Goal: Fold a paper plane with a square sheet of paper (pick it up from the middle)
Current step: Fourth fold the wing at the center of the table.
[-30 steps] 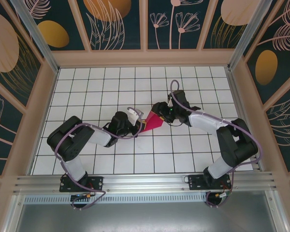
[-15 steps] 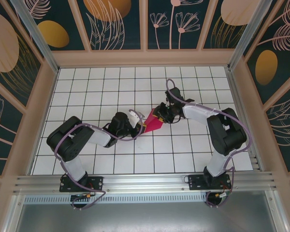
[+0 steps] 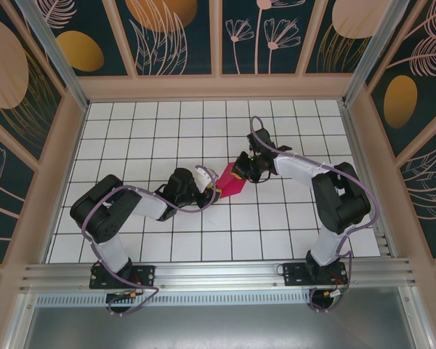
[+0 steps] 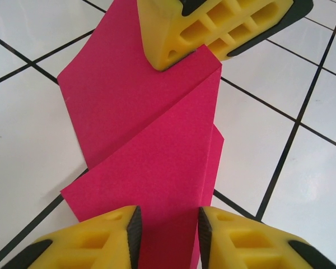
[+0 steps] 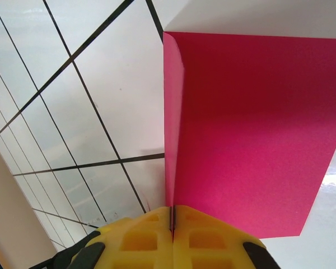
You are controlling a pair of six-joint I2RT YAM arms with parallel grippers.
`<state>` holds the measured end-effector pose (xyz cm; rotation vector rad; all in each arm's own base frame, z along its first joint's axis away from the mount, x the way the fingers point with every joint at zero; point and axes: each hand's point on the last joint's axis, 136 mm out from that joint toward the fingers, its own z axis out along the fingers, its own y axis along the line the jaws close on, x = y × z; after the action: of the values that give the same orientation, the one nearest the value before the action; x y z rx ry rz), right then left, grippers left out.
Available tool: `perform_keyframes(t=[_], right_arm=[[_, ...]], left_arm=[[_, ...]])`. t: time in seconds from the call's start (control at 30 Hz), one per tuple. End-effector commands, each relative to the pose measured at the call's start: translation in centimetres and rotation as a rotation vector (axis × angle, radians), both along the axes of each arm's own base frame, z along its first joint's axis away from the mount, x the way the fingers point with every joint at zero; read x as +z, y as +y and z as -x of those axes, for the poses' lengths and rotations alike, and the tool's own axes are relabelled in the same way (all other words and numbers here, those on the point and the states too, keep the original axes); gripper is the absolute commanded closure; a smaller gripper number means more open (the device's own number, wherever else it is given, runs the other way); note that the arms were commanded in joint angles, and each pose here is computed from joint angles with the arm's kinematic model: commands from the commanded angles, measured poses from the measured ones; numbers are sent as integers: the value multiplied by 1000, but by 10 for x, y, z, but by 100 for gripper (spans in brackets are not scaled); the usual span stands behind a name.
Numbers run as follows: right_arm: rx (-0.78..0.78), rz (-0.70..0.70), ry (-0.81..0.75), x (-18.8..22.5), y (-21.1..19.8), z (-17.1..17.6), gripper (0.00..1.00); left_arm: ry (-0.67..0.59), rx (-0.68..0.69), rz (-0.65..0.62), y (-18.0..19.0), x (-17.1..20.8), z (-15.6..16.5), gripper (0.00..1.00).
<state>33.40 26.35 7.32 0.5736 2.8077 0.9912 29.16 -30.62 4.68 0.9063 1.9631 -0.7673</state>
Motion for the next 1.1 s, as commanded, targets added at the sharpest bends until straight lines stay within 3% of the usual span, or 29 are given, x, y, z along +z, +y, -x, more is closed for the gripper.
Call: perform_keyframes(t=[0.0,0.37,0.53,0.67,0.73,0.9,1.07], right_arm=[[-9,-5,34,3,5,0,100],[-26,-41,77,4,10,2,100],[-33,-34,85,2,7,3,100],[-34,-25,86,0,5,4,99],[-32,-14,82,-2,3,3,92],[51,-16,-58,15,4,-4,58],[105,-26,-187,30,-1,-1,52]], left_arm=[[-60,-7,-4,-3,8,-5,61],[-89,-23,-55,-10,-3,-3,60],[-107,2,-48,-7,-2,-6,65],[-113,15,-35,-7,2,-7,76],[-101,9,-22,-8,2,-4,80],[-1,-10,49,-15,1,5,87],[145,12,115,-21,-4,11,90]])
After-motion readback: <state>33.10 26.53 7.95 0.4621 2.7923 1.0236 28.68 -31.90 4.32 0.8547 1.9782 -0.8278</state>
